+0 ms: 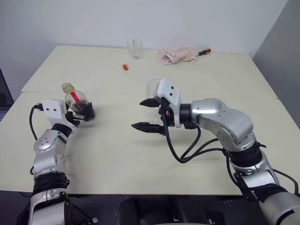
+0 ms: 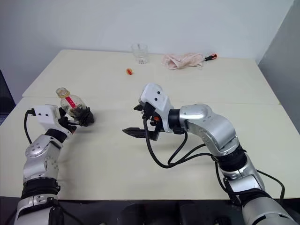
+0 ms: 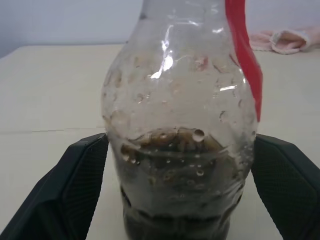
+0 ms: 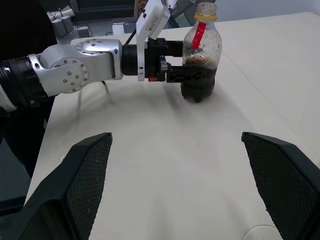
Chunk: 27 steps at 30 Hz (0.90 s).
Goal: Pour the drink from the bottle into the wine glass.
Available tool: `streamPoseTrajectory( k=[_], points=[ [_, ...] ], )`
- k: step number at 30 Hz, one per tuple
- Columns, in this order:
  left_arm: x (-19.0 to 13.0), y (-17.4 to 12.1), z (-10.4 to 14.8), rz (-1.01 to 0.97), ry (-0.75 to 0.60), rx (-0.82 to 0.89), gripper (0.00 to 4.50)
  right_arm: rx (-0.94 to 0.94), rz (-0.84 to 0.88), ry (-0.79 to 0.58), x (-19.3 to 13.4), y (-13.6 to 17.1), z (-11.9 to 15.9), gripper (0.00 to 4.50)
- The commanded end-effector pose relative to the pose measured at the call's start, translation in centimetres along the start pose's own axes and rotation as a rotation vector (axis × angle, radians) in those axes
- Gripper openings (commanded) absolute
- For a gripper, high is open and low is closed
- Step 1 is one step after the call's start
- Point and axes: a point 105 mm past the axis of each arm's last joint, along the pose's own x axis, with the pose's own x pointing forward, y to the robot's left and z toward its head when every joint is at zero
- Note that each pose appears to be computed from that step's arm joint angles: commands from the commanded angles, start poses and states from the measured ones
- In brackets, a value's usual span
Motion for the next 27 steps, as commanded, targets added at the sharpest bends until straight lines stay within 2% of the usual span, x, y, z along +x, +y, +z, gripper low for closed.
streamPoseTrajectory(
  k=[1,7,14,27],
  points=[
    [1.1,-0.3,1.4,-0.048,-0.031,0.065,4.5,-0.06,-0.018,-0.021,-0.5,0.2,1.2,4.43],
    [2.3,-1.3,1.3,-0.094,-0.035,0.062,4.5,-0.094,-0.029,-0.014,-1.3,0.3,1.8,4.43],
    [2.8,-1.8,1.0,-0.118,-0.035,0.06,4.5,-0.108,-0.024,-0.064,-3.4,0.1,4.8,4.43],
    [3.2,-2.9,0.1,-0.149,-0.028,0.059,4.5,-0.047,-0.142,-0.063,-4.4,-3.6,6.7,4.43]
  ],
)
